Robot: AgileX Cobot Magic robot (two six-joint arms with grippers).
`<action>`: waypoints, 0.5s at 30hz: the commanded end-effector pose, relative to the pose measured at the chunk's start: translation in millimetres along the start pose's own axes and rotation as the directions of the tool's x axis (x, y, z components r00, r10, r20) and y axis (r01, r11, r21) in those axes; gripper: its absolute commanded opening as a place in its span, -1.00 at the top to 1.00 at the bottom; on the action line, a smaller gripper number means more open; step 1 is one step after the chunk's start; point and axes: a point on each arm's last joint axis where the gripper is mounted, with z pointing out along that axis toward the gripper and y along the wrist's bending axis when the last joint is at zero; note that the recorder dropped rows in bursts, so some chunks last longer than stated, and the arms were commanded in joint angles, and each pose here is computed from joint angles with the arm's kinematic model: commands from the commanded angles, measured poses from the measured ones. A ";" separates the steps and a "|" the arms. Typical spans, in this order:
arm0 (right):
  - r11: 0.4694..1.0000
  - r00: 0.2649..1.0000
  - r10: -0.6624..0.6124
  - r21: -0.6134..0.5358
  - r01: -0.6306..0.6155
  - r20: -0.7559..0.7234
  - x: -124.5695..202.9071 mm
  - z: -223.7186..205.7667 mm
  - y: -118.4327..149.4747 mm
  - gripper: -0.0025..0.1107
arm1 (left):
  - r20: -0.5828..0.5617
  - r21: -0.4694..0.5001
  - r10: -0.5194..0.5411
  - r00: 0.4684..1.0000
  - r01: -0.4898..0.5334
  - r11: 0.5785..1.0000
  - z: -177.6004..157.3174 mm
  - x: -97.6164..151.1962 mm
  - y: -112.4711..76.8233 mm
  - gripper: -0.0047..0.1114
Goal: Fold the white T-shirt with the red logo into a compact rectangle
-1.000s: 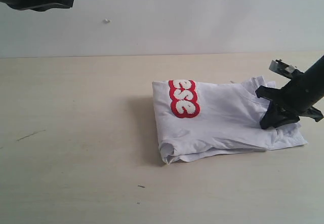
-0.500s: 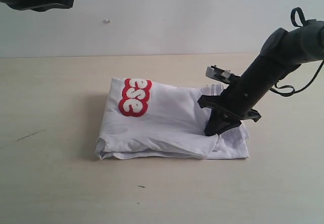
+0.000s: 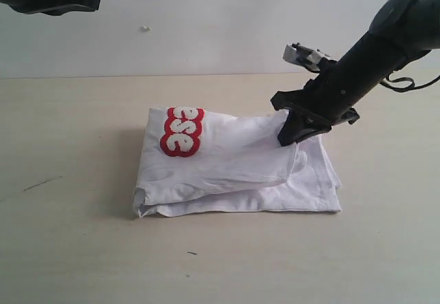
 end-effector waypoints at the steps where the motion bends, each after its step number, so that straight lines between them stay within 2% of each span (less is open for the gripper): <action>1: 0.995 0.992 -0.071 0.074 0.063 0.104 -6.4 -36.2 15.3 0.96 | 0.013 -0.002 -0.014 1.000 0.014 1.000 -2.5 -0.6 -0.1 0.92; 8: 0.957 0.988 -0.072 0.290 0.031 0.135 1.3 -80.4 20.4 0.96 | 0.016 -0.005 -0.012 1.000 0.012 1.000 -2.5 -0.9 0.2 0.92; 12: 0.947 0.971 -0.107 0.320 0.034 0.214 4.0 -108.6 34.8 0.96 | 0.016 -0.005 -0.012 1.000 0.012 1.000 -2.5 -0.9 0.2 0.92; 15: 0.924 0.986 -0.100 0.379 0.042 0.135 12.6 -112.1 30.8 0.96 | 0.016 -0.005 -0.012 1.000 0.012 1.000 -2.5 -0.9 0.2 0.92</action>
